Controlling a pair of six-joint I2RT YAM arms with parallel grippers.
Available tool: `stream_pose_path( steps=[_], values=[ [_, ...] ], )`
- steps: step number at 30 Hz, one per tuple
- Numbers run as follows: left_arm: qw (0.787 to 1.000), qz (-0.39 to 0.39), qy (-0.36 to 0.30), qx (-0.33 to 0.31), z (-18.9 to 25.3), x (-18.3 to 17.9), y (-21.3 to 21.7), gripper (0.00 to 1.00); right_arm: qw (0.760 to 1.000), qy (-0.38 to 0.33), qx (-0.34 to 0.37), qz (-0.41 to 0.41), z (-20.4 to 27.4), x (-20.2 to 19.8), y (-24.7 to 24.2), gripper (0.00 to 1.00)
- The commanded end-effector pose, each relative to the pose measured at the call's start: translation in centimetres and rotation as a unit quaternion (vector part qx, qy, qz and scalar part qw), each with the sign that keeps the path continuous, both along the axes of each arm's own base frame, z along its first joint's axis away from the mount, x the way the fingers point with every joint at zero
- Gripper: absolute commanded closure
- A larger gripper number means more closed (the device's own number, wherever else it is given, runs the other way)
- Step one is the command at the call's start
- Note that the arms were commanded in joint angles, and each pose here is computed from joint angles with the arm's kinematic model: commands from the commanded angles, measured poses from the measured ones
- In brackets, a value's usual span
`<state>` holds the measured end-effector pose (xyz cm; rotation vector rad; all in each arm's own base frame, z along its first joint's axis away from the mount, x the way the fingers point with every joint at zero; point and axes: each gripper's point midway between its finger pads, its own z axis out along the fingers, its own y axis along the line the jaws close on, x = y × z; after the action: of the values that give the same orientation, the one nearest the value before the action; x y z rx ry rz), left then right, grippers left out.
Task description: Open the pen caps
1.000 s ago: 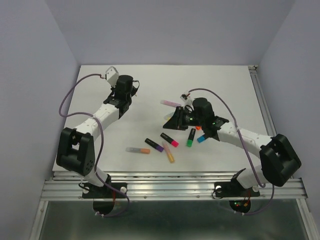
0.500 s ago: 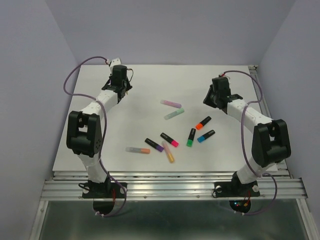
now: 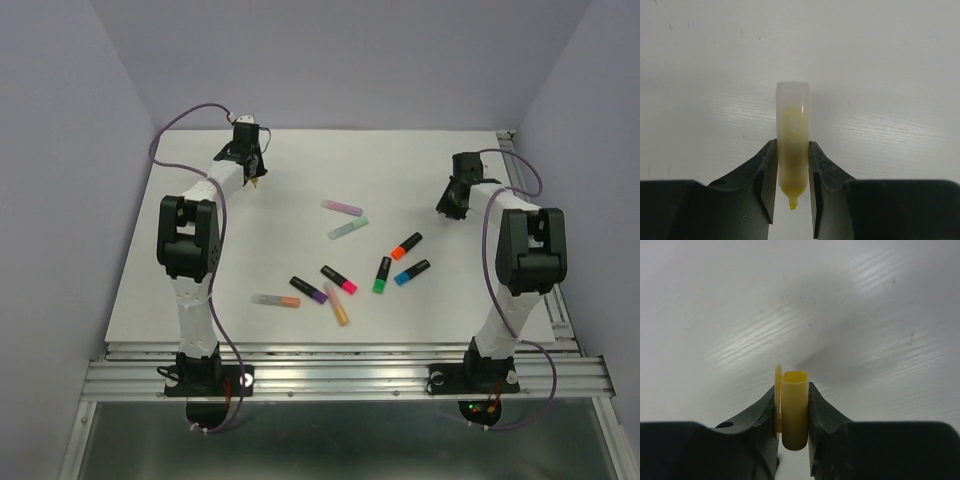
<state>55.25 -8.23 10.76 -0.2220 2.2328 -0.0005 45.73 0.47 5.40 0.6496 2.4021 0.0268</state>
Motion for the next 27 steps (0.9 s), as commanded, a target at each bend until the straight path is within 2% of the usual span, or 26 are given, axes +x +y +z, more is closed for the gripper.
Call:
stream_pose_path(
  steps=[1,4,6,11,15,18,24,27],
  values=[
    [1.0,-0.012,0.007,0.013,0.7,1.3,0.5,1.0,0.999,0.017,-0.019,-0.029,0.1,-0.4,-1.6,0.99],
    [1.0,-0.001,0.021,0.023,-0.6,2.0,1.1,1.0,0.998,0.032,-0.019,-0.043,-0.8,-1.9,-2.1,0.99],
    [0.999,0.006,0.033,0.029,-1.4,2.3,1.5,0.97,0.995,0.046,-0.027,-0.082,-1.1,-3.7,-4.1,0.99],
    [0.998,0.011,0.048,0.025,-2.6,2.5,1.7,0.68,0.981,0.091,-0.047,-0.163,-2.2,-8.0,-7.0,0.99],
    [0.998,0.008,0.05,0.02,-2.6,2.4,1.6,0.5,0.975,0.107,-0.058,-0.186,-2.4,-10.9,-8.0,0.98],
    [0.999,0.0,0.05,0.013,-2.2,2.2,1.2,0.32,0.974,0.101,-0.065,-0.193,-1.5,-11.9,-8.3,0.96],
    [0.999,-0.014,0.029,-0.012,0.3,1.2,0.5,0.13,0.974,0.111,-0.061,-0.19,-1.8,-13.3,-8.0,0.91],
    [0.999,-0.02,0.014,-0.032,1.8,0.0,0.0,0.09,0.974,0.115,-0.055,-0.186,-2.1,-13.8,-7.7,0.85]
  ],
)
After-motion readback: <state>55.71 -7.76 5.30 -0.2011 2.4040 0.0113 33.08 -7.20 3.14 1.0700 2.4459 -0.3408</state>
